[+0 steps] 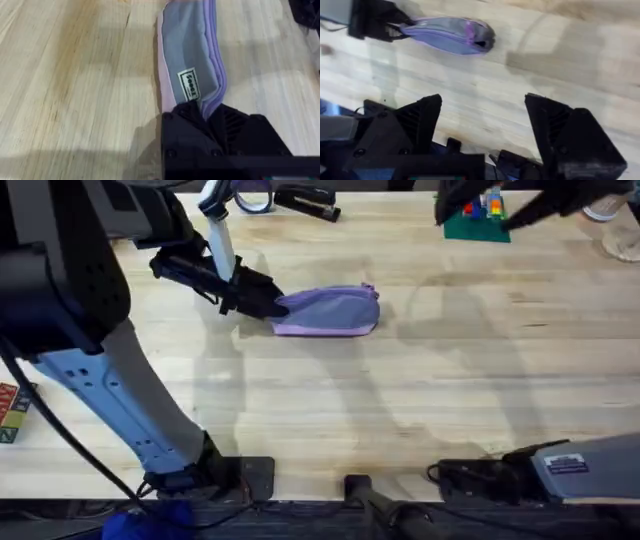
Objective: Unzip the bag, pick up the pens from the table one at a time and place them inside, then zip the bag closed.
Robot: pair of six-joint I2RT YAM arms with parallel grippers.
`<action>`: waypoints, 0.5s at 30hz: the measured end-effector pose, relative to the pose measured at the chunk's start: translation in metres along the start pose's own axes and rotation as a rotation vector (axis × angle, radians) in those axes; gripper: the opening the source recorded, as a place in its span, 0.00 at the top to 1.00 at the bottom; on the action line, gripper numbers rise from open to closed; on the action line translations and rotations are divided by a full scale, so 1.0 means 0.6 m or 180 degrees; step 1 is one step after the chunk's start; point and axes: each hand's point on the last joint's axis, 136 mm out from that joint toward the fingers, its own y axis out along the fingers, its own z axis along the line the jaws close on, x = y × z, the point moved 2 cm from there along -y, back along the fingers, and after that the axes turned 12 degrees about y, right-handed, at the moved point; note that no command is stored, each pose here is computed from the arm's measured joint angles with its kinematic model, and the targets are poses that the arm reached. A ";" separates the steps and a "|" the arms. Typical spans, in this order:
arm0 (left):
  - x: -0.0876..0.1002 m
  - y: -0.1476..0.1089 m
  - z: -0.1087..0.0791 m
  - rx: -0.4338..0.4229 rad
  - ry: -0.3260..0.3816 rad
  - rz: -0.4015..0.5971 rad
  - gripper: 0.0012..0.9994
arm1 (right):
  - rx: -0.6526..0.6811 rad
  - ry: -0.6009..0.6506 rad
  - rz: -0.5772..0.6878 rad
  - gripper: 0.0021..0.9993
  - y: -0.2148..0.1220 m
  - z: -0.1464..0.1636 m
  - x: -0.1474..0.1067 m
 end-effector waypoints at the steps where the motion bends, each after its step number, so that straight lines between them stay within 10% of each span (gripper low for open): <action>1: 0.000 0.000 0.001 0.0003 0.0004 0.0001 0.96 | 0.0053 -0.0047 -0.0005 0.00 0.001 0.005 0.002; 8: -0.001 0.000 0.002 0.0012 0.0021 0.0004 0.95 | 0.0135 -0.0133 0.0277 0.00 0.050 0.010 0.016; 15: -0.013 -0.005 0.001 0.0004 0.0029 0.0122 0.31 | 0.0117 -0.0126 0.0342 0.00 0.063 0.008 0.019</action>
